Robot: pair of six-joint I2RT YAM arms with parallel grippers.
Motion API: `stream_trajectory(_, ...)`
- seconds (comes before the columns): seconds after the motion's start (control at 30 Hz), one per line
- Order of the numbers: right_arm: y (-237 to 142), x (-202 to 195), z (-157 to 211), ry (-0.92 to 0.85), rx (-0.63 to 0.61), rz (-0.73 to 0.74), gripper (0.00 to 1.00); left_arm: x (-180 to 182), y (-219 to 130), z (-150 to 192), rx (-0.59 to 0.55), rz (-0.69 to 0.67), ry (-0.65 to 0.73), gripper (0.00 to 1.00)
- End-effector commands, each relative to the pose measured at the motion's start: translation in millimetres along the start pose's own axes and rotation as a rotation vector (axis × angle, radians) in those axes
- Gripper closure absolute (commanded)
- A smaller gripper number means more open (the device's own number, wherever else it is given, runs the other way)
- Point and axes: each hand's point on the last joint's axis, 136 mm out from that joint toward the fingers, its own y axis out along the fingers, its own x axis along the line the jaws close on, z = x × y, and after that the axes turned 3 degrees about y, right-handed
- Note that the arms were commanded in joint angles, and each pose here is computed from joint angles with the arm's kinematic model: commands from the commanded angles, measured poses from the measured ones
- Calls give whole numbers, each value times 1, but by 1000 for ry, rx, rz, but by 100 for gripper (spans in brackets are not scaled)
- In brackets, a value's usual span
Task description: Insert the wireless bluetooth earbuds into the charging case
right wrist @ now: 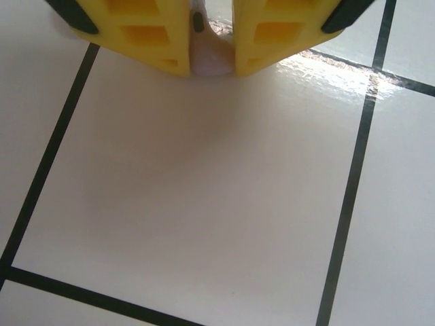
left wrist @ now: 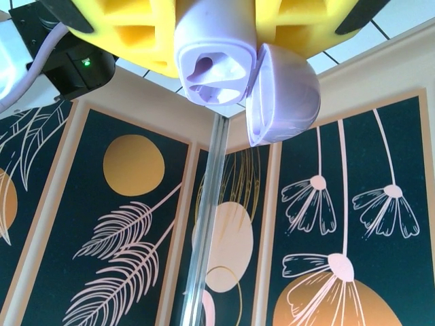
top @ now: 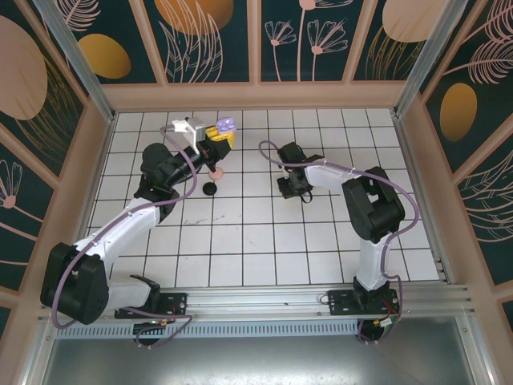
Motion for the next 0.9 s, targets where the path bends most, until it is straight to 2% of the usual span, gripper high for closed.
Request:
stream_trajectory(0.0,-8,4,0,2,-14,-12,84,-1,3,2,-8,15,21,100)
stream_trajectory(0.17,-33,8,-20,25,-94,-33,85,-2,-6,12,-51,6,105,99)
stream_trajectory(0.33,-77,19,-47,45,-206,-95,86,-9,-20,22,-118,1,215,100)
stream_trajectory(0.47,-124,33,-70,40,-321,-138,86,-14,-20,35,-113,15,272,100)
stream_trajectory(0.67,-205,56,-100,22,-540,-213,85,-30,-23,49,-166,71,360,100)
stream_trajectory(0.87,-281,88,-108,-26,-747,-321,85,-38,-14,58,-169,99,405,100)
